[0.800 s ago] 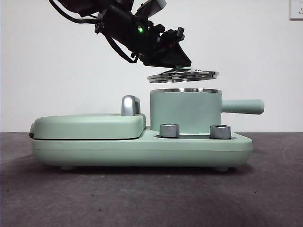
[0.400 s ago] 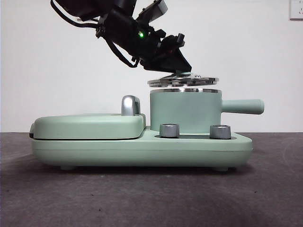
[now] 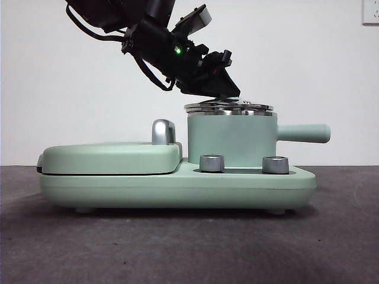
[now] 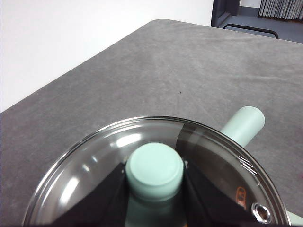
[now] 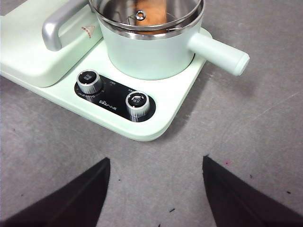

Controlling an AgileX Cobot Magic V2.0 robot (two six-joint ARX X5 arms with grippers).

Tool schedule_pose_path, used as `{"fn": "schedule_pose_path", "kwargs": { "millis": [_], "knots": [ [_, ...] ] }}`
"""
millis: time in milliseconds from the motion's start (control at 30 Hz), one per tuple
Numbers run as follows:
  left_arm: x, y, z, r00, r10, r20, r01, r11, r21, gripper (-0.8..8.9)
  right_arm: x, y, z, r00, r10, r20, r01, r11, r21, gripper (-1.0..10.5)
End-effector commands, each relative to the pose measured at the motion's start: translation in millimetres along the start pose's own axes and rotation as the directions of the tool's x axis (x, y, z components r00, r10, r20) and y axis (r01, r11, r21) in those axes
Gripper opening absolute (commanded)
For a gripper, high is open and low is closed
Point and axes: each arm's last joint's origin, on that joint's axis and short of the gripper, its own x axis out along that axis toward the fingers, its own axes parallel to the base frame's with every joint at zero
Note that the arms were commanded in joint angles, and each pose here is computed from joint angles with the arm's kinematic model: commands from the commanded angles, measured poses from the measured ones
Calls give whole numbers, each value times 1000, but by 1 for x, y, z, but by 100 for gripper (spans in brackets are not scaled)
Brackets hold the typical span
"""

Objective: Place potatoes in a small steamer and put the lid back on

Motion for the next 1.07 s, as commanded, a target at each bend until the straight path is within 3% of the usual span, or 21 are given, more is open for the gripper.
{"fn": "schedule_pose_path", "kwargs": {
  "millis": [33, 533, 800, 1067],
  "knots": [
    [6, -3, 8, 999, -9, 40, 8, 999, 33, 13, 0, 0, 2, 1000, 0, 5, 0, 1000, 7, 298],
    [21, -9, 4, 999, -33, 23, 32, 999, 39, 13, 0, 0, 0, 1000, 0, -6, 0, 1000, 9, 298],
    [19, -6, -4, 998, -37, -47, 37, 999, 10, 17, 0, 0, 0, 1000, 0, -13, 0, 1000, 10, 298],
    [13, -4, 2, 999, -29, -36, 29, 999, -17, 293, 0, 0, 0, 1000, 0, -13, 0, 1000, 10, 298]
  ]
}}
